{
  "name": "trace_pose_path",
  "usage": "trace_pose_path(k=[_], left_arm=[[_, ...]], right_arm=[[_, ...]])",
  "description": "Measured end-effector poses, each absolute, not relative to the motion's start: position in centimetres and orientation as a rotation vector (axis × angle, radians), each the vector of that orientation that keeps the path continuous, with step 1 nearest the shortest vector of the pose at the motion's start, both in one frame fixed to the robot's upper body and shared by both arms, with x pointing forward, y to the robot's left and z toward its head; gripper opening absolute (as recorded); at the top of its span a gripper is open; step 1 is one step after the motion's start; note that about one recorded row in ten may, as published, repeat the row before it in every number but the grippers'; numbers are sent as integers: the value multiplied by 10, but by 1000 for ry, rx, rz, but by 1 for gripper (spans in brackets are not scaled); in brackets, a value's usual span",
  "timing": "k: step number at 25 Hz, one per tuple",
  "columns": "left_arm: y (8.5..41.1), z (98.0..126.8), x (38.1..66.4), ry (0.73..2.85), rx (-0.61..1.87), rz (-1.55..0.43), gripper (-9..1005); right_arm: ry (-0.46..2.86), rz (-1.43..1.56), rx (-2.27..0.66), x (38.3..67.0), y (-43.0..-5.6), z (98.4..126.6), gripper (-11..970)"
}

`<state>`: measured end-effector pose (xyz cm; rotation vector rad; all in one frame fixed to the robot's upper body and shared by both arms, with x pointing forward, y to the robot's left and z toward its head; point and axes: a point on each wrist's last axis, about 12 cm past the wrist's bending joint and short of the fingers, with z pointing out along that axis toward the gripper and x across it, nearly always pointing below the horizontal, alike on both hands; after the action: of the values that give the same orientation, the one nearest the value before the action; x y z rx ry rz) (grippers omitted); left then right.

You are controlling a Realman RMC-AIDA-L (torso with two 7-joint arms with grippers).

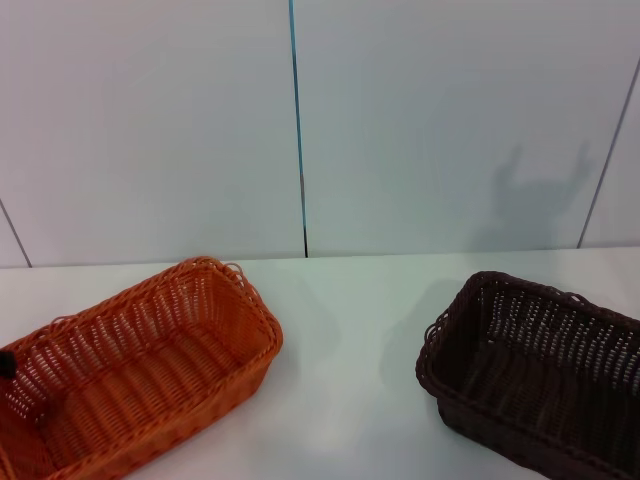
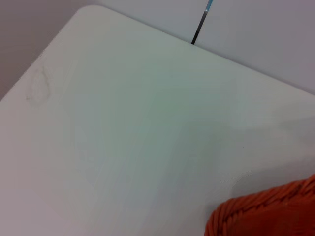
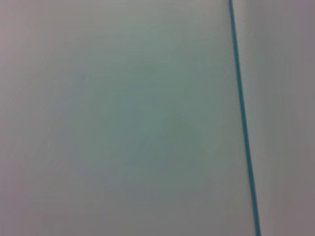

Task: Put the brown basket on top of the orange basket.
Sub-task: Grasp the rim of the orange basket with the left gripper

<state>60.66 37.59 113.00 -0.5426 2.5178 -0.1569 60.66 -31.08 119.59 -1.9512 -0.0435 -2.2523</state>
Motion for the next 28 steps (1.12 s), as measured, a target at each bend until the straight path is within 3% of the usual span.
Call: trace_pose_path(k=[28], left_arm=[[353, 1107, 614, 2666, -547, -231, 877]], right_arm=[[-98, -2263, -1986, 615, -306, 1199, 919]])
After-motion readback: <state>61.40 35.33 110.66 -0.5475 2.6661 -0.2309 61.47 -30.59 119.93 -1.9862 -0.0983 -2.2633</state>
